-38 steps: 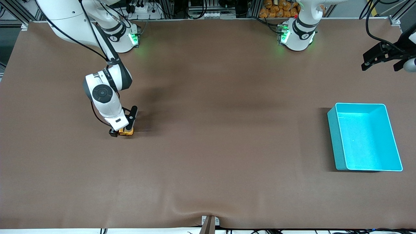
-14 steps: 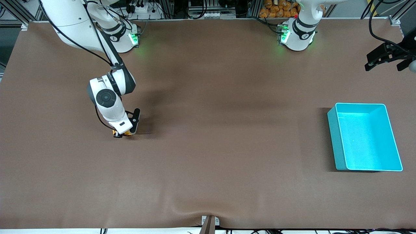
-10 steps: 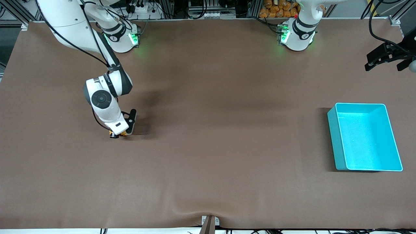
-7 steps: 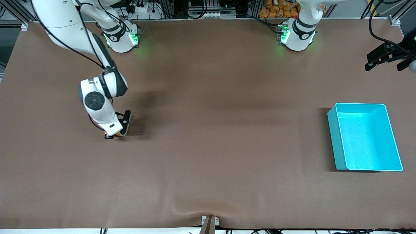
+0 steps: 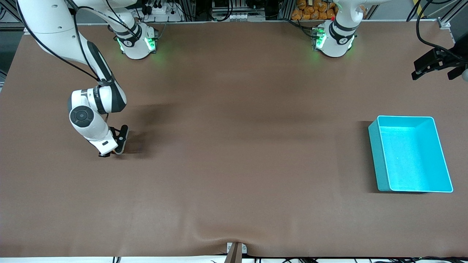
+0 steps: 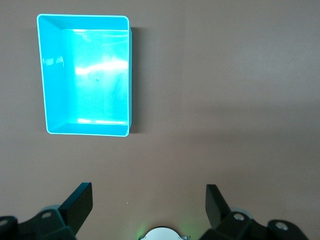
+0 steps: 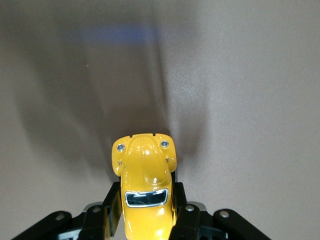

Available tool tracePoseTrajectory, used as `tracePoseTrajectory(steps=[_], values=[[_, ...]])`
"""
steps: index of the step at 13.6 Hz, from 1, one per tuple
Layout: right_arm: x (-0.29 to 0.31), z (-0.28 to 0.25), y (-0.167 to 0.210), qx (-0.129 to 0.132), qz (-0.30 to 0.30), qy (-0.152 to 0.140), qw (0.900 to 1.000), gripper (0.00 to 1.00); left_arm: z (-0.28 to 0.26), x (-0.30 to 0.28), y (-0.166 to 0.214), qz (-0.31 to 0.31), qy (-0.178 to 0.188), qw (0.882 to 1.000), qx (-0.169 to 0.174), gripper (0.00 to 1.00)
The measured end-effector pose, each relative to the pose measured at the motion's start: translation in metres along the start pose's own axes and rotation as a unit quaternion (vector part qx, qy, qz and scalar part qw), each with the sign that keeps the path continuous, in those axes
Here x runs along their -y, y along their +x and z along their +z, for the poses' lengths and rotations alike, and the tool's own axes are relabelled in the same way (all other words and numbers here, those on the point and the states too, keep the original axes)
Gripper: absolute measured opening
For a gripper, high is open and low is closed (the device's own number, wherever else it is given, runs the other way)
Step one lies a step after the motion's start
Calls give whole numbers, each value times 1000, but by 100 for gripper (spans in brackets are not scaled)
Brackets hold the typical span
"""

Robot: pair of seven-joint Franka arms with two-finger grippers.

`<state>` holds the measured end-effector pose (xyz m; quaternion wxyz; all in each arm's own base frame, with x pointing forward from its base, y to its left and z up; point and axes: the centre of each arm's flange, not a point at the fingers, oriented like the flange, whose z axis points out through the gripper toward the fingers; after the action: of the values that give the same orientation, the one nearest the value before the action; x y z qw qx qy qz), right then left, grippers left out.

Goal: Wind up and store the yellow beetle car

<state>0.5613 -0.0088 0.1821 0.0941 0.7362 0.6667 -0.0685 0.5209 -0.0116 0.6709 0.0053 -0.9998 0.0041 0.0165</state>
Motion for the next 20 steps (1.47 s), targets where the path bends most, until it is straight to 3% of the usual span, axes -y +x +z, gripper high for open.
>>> tracePoseTrajectory(steps=[7, 8, 13, 20], values=[[-4, 9, -38, 1, 4, 1, 1000, 45, 0, 0, 0, 0, 0, 1000, 0, 100], [-4, 12, -42, 2, 8, 3, 1000, 49, 0, 1, 0, -1, 0, 1000, 0, 100], [-33, 15, -68, 17, 32, 13, 999, 100, 0, 1, 0, -1, 0, 1000, 0, 100], [-39, 5, -105, 21, 56, 24, 998, 100, 1, 9, 0, -9, 0, 1000, 1, 100]])
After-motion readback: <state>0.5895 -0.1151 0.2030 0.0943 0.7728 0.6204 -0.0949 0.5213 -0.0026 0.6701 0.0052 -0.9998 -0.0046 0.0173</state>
